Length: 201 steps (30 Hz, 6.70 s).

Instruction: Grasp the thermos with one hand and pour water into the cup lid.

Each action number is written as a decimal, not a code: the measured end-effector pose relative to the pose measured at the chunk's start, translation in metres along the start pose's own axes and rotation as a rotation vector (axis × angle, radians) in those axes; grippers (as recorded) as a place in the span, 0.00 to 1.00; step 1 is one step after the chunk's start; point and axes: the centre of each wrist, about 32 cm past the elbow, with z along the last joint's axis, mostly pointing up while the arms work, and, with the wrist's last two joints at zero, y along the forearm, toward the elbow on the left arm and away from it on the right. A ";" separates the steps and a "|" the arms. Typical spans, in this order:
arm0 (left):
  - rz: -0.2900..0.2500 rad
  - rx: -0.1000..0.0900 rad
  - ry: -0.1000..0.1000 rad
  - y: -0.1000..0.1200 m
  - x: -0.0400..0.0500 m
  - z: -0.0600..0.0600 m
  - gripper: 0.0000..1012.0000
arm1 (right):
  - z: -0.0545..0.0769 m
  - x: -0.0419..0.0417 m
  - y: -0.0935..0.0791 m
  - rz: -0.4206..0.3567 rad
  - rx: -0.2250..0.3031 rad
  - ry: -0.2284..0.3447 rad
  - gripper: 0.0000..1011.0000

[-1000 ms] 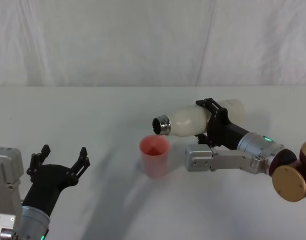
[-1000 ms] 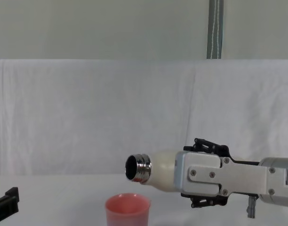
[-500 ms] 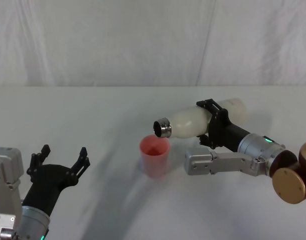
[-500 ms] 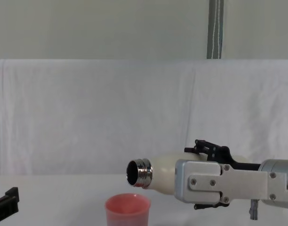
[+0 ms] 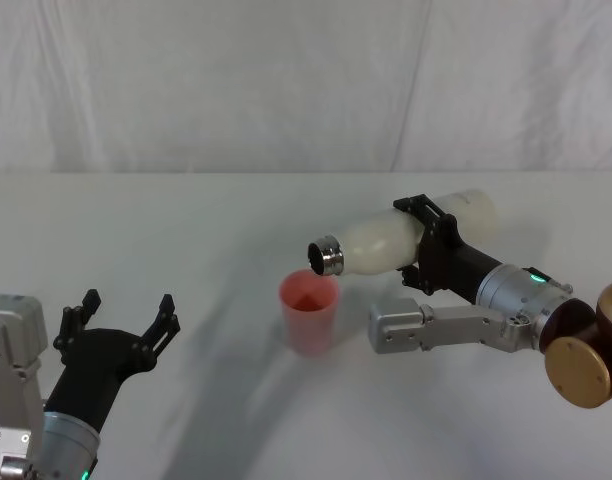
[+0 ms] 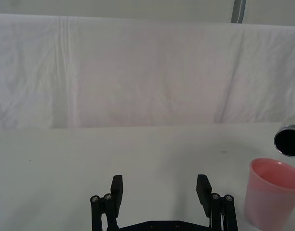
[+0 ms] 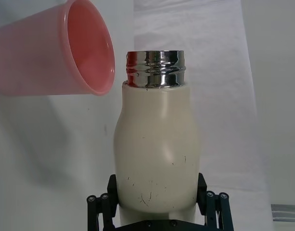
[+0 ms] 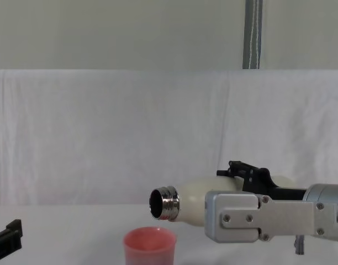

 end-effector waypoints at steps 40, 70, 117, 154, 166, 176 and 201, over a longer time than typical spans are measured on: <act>0.000 0.000 0.000 0.000 0.0000 0.000 0.99 | 0.002 0.0067 -0.001 -0.011 0.001 -0.066 0.94; 0.000 0.000 0.000 0.000 0.0000 0.000 0.99 | 0.002 0.0087 -0.002 -0.008 0.002 -0.086 0.94; 0.000 0.000 0.000 0.000 0.0000 0.000 0.99 | 0.000 0.0108 -0.001 -0.007 -0.004 -0.095 0.94; 0.000 0.000 0.000 0.000 0.0000 0.000 0.99 | 0.005 0.0113 -0.006 -0.052 0.058 0.148 0.94; 0.000 0.000 0.000 0.000 0.0000 0.000 0.99 | 0.003 0.0167 -0.011 -0.103 0.088 0.310 0.94; 0.000 0.000 0.000 0.000 0.0000 0.000 0.99 | -0.005 0.0152 -0.014 -0.191 0.136 0.600 0.94; 0.000 0.000 0.000 0.000 0.0000 0.000 0.99 | -0.024 -0.0007 -0.023 -0.357 0.167 1.144 0.94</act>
